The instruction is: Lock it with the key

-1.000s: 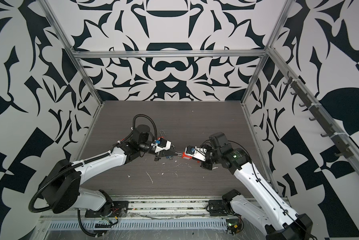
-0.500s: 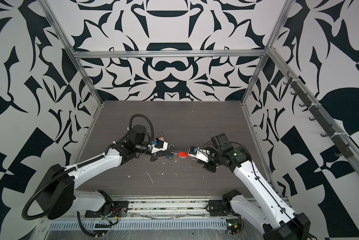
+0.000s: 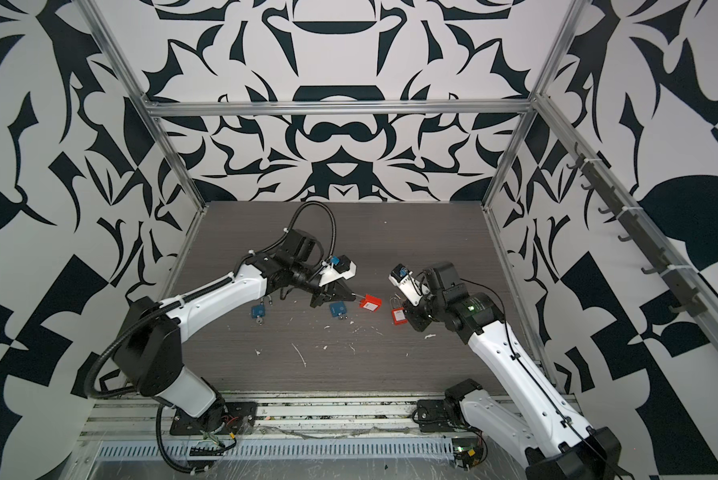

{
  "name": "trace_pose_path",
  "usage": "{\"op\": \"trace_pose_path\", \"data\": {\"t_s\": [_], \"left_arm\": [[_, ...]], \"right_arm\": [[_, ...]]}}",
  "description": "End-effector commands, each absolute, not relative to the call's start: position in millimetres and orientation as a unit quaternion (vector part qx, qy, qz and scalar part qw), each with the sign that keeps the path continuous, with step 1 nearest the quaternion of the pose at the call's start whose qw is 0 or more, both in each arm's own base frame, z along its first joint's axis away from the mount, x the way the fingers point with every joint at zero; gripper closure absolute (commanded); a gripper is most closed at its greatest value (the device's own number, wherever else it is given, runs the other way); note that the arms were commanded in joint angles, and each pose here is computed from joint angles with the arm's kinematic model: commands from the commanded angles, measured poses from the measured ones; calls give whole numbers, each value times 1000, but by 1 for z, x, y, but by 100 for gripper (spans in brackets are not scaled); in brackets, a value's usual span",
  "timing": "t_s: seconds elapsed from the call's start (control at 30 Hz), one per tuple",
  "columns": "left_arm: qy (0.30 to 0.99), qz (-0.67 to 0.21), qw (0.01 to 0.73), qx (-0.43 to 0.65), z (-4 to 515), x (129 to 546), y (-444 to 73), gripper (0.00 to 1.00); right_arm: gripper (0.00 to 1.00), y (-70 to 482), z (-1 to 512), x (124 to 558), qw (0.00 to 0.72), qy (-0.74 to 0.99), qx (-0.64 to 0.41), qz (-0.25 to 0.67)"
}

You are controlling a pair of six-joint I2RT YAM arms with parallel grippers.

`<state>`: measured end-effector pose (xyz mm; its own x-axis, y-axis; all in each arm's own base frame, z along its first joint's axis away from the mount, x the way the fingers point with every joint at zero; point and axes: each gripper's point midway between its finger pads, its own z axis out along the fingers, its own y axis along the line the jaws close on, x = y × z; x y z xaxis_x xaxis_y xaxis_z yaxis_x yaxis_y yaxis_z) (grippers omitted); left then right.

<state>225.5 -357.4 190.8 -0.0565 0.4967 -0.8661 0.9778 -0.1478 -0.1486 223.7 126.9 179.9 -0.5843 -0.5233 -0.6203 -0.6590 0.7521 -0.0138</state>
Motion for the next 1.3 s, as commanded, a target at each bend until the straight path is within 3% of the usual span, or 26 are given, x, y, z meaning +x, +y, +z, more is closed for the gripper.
{"op": "trace_pose_path", "data": {"t_s": [0.0,0.6,0.97,1.17,1.27], "left_arm": [[621,-449,202,610,177,216,-356,100],[689,-407,11,600,104,227,-370,100],[702,-382,-66,598,77,224,-369,100],[704,-377,-79,597,71,228,-372,100],[710,-360,-73,600,63,235,-374,95]], "right_arm": [[99,115,199,238,337,904,-245,96],[99,109,186,235,301,934,-159,106],[100,119,177,234,273,941,-152,132],[100,121,172,236,261,944,-149,134],[100,122,167,237,252,948,-142,135]]}}
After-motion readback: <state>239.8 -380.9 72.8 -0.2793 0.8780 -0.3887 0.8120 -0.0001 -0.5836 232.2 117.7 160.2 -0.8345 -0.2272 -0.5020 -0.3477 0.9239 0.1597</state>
